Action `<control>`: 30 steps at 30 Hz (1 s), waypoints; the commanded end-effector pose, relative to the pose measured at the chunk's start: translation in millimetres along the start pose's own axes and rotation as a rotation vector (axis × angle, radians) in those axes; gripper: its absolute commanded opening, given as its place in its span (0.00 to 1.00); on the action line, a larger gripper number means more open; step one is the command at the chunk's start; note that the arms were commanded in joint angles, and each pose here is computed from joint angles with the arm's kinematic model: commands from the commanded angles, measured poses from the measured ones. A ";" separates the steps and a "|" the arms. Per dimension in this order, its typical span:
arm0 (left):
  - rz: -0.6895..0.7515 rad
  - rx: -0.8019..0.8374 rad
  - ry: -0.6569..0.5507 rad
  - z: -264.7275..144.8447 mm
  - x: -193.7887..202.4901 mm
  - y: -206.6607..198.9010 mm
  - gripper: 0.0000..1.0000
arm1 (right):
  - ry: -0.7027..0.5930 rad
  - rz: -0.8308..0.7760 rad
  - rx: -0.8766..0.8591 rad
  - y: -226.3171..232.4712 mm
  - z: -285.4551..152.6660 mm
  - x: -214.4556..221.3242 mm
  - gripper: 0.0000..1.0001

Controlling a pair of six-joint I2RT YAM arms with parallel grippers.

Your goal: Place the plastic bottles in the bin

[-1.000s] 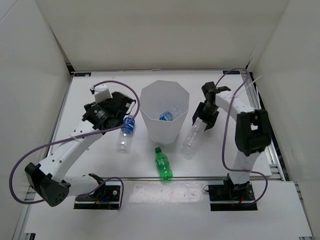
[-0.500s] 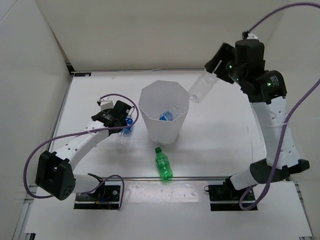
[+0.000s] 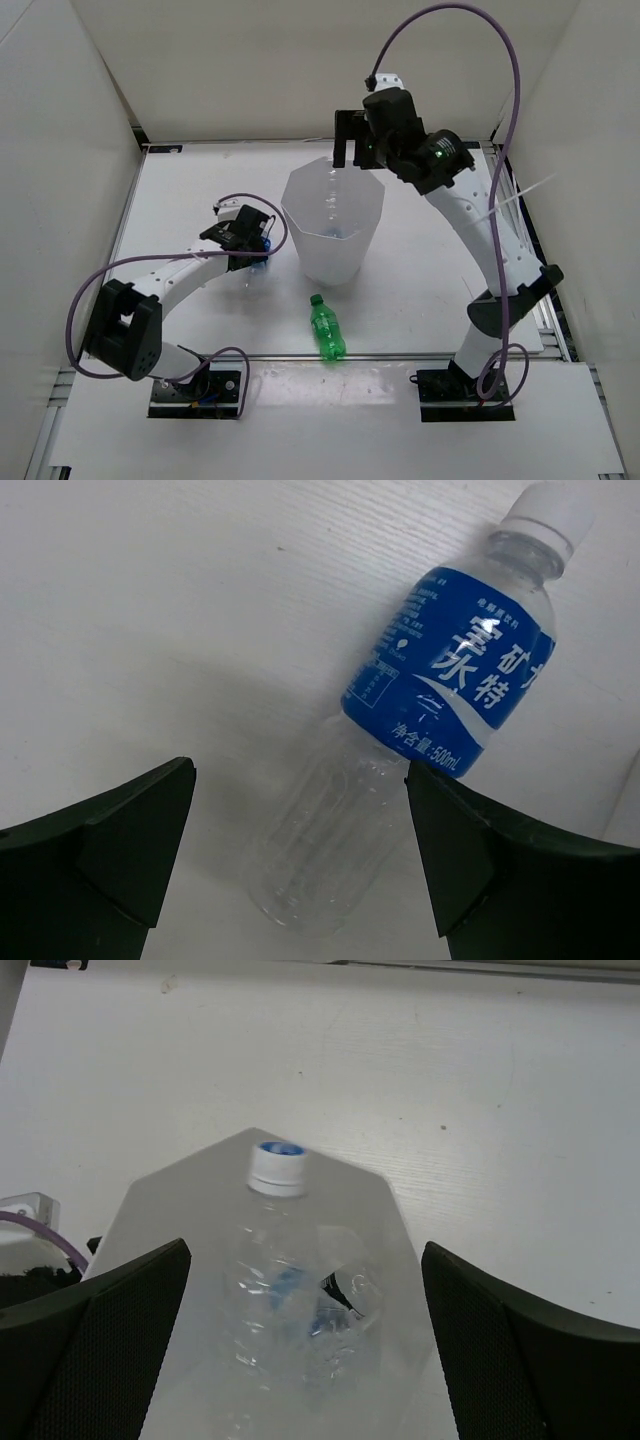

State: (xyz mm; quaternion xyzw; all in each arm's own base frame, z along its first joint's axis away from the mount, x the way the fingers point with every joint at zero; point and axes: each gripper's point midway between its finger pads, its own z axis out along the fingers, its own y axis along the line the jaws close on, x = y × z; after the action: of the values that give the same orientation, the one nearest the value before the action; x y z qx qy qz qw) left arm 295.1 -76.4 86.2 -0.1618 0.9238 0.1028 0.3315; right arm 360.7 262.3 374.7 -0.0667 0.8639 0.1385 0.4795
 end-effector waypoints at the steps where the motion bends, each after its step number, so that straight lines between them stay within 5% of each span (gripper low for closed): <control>1: -0.006 0.057 0.021 8.2 3.6 -13.0 0.98 | -0.132 -0.004 0.008 -14.8 -47.1 -31.6 1.00; 11: -0.027 0.052 0.167 50.8 22.4 -11.7 0.90 | -0.109 -0.030 -0.004 -23.5 -81.9 -17.6 1.00; 16: -0.075 0.051 0.176 56.9 10.9 -3.6 0.51 | -0.110 -0.032 0.020 -29.4 -84.4 -16.2 1.00; 17: -0.090 0.070 0.147 50.5 -0.1 -6.1 0.51 | -0.110 -0.032 0.020 -29.4 -84.4 -16.2 1.00; 21: -0.243 0.044 0.010 6.7 -63.9 5.8 0.50 | -0.105 -0.005 0.053 -36.7 -86.2 -11.4 1.00; 25: -0.411 0.056 -0.245 -86.5 -155.6 21.8 0.50 | -0.034 0.117 0.141 -65.5 -80.9 18.8 1.00; 30: -0.424 0.463 -0.547 -214.9 -247.7 -10.9 0.54 | 0.034 0.361 0.220 -109.1 -79.0 51.2 1.00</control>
State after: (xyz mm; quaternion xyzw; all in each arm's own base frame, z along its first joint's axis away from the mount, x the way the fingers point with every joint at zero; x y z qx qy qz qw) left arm 369.8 -80.3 342.8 -0.2820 0.7849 -0.0877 0.5447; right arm 301.1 159.3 352.5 0.0484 0.8872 0.0977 0.4483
